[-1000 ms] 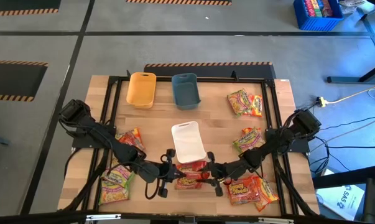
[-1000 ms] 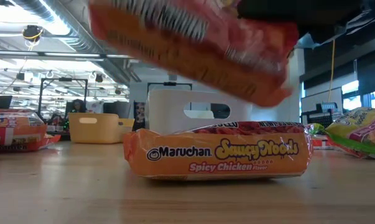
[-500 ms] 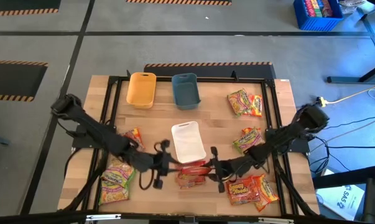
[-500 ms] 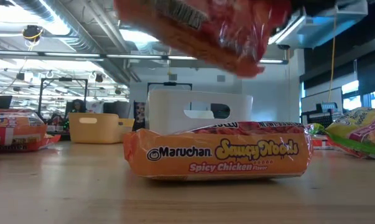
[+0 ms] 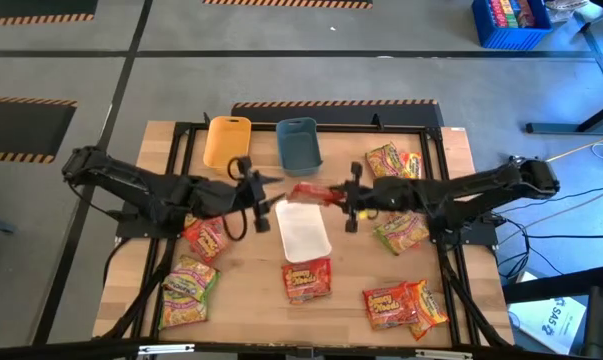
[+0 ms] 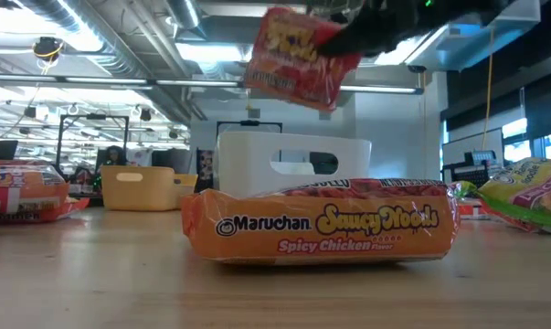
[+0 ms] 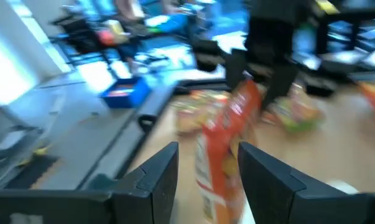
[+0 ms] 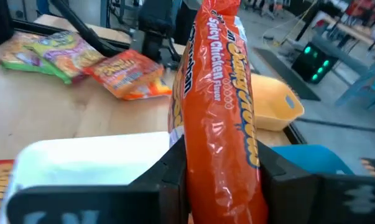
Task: Sort Maruchan noodles
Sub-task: Put the red noodle pack into the blue bin
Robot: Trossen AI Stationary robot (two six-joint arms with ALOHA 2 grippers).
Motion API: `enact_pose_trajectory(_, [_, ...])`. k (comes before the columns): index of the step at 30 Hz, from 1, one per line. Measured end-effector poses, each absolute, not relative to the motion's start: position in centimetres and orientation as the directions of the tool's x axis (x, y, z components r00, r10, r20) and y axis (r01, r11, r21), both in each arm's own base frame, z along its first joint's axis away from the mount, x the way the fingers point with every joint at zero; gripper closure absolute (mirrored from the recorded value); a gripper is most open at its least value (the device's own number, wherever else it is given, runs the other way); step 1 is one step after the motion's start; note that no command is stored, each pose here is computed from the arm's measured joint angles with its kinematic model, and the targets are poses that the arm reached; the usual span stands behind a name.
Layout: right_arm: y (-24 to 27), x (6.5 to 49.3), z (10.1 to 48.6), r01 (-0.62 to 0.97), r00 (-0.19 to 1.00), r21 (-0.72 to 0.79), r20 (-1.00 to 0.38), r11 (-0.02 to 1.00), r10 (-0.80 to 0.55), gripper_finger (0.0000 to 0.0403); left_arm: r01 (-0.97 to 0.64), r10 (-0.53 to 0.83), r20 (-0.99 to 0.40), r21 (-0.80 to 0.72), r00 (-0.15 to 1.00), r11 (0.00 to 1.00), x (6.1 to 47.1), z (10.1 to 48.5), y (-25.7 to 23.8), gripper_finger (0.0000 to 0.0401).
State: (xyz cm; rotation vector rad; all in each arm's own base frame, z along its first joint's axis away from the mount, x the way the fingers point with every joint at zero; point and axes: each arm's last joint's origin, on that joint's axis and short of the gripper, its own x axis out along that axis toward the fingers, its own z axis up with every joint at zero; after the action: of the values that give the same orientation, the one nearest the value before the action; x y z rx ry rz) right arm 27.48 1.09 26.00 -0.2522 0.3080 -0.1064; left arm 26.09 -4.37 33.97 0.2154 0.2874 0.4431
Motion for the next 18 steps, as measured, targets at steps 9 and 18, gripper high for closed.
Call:
enact_pose_trajectory(9, [-3.2,28.0,25.5,0.092,0.946,-0.228,-0.283,0.969,-0.156,0.0319,-0.392,0.475,-0.202,0.342,0.857,0.854,26.8,34.1,-2.3,0.0239])
enact_pose_trajectory(18, [-6.3,28.5,26.0,0.193,0.955,-0.324,-0.154,0.926,-0.253,0.0318,-0.502,0.594,-0.19,0.373,0.782,0.781,26.9,34.3,1.6,0.0234])
